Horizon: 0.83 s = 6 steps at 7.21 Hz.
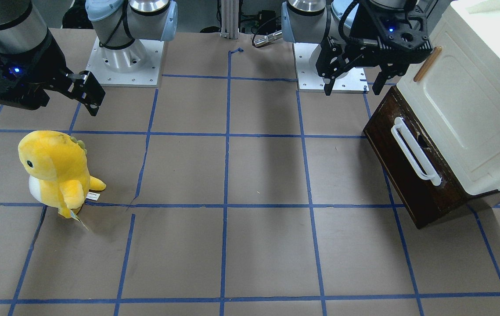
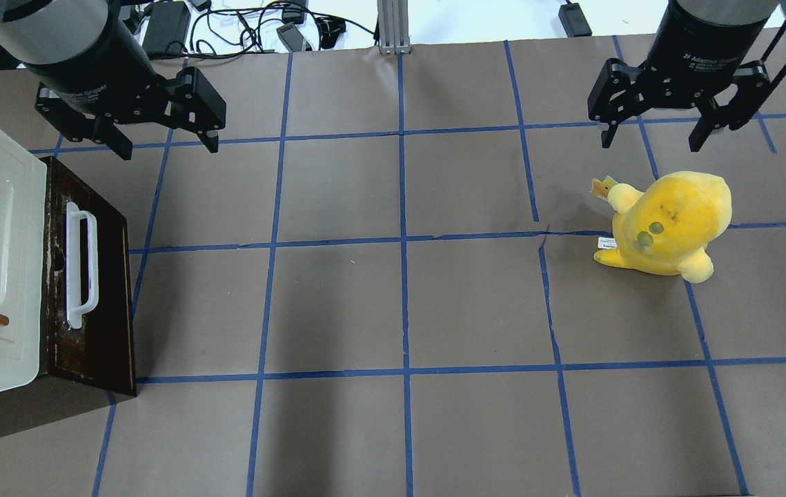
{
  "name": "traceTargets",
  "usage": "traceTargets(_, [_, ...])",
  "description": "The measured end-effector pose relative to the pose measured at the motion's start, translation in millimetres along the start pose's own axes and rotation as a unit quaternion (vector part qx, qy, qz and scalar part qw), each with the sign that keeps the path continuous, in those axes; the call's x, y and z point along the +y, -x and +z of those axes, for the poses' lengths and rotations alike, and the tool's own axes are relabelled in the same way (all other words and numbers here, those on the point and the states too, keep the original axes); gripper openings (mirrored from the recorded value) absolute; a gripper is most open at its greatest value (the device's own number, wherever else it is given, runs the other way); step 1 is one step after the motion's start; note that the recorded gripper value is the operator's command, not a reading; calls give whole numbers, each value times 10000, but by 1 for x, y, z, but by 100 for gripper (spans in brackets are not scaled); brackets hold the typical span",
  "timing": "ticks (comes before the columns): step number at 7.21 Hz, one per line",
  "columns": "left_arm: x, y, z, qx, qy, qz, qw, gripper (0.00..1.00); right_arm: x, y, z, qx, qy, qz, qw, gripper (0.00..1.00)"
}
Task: Pull drawer sideways
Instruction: 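Move the left gripper toward the white handle of the wooden drawer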
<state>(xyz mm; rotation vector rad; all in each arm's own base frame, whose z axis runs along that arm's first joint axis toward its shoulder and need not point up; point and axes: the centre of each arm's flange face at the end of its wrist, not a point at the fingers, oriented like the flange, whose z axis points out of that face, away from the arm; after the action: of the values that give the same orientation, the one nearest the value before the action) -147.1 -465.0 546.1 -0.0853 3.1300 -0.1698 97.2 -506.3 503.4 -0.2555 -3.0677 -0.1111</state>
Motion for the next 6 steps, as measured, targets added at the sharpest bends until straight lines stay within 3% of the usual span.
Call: traceTargets(6, [-7,-4,15,-14,139,-19,9999,100,0,0,0,0,-3,0,10000,100])
